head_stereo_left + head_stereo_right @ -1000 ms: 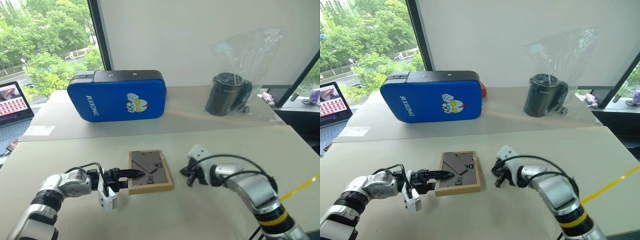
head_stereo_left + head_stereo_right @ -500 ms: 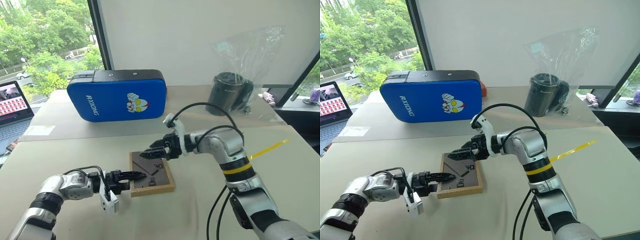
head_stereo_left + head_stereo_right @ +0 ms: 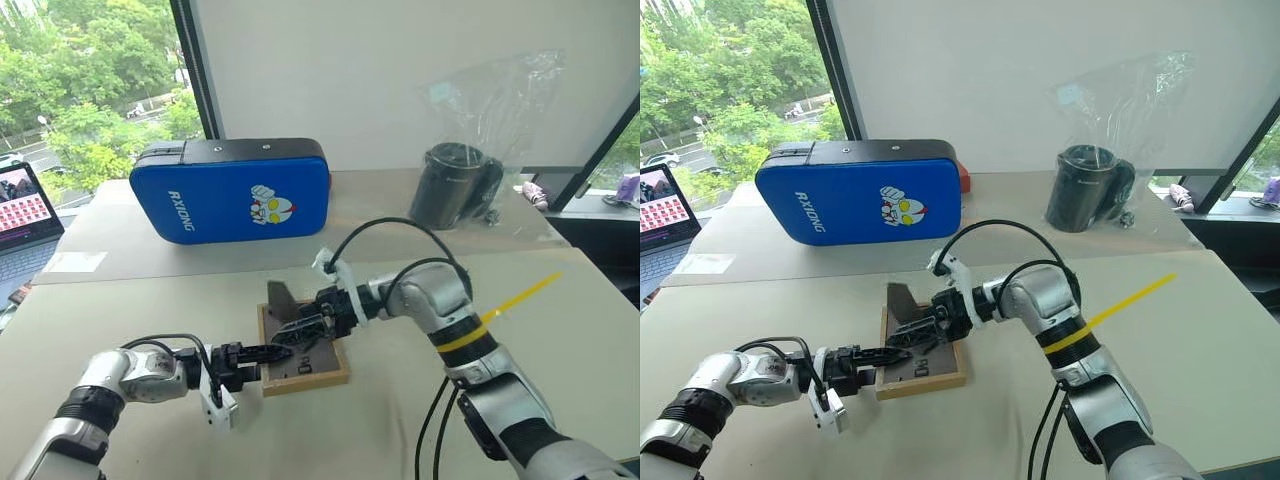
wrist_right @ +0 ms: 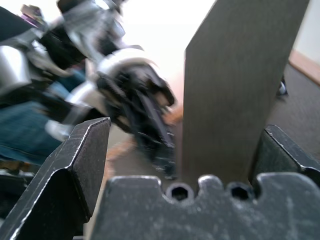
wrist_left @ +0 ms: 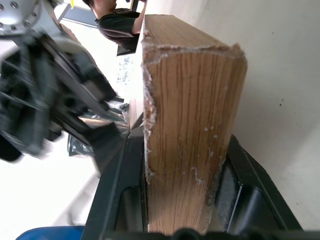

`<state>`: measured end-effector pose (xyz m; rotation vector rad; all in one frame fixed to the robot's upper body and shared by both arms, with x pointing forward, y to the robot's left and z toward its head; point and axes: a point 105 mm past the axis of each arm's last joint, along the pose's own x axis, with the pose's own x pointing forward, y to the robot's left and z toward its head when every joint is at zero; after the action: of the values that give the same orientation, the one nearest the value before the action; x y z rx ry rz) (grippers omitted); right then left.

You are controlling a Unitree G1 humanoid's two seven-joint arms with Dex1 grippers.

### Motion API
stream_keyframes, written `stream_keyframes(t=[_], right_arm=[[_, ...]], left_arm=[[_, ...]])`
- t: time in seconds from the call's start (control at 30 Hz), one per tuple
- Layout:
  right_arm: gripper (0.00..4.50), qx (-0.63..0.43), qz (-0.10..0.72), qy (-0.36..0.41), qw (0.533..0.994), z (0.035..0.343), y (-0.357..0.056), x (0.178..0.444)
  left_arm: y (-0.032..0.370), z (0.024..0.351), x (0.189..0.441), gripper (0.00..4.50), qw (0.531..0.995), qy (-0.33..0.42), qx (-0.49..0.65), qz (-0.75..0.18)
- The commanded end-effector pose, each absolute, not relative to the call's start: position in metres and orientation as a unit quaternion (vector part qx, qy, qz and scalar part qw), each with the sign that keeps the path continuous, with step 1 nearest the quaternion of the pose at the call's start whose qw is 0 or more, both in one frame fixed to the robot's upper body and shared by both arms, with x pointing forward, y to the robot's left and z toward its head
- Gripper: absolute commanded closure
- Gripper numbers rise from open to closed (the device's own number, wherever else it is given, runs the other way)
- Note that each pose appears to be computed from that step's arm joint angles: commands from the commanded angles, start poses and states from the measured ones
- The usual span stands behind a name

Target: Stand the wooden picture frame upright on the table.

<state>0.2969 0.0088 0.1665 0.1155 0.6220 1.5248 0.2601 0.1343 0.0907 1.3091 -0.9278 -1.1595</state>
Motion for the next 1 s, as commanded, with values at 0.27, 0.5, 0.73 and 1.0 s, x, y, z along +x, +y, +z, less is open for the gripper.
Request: stream_keyframes(t=[0.27, 0.5, 0.73, 1.0], right_arm=[[0.05, -0.016, 0.643, 0.255, 0.722, 0.153, -0.018, 0.298], [0.05, -0.081, 0.537, 0.209, 0.813, 0.153, -0.087, 0.328], [0.05, -0.512, 0.507, 0.018, 0.693, 0.116, -0.129, 0.289], [0.05, -0.618, 0.469, -0.248, 0.581, 0.113, -0.070, 0.256]], left_arm=[[0.139, 0.080, 0.258, 3.32, 0.545, -0.369, 0.564, -0.499], [0.140, 0.081, 0.259, 3.32, 0.545, -0.370, 0.564, -0.497], [0.140, 0.084, 0.263, 3.32, 0.550, -0.372, 0.562, -0.493], [0.138, 0.086, 0.264, 3.32, 0.555, -0.374, 0.556, -0.493]])
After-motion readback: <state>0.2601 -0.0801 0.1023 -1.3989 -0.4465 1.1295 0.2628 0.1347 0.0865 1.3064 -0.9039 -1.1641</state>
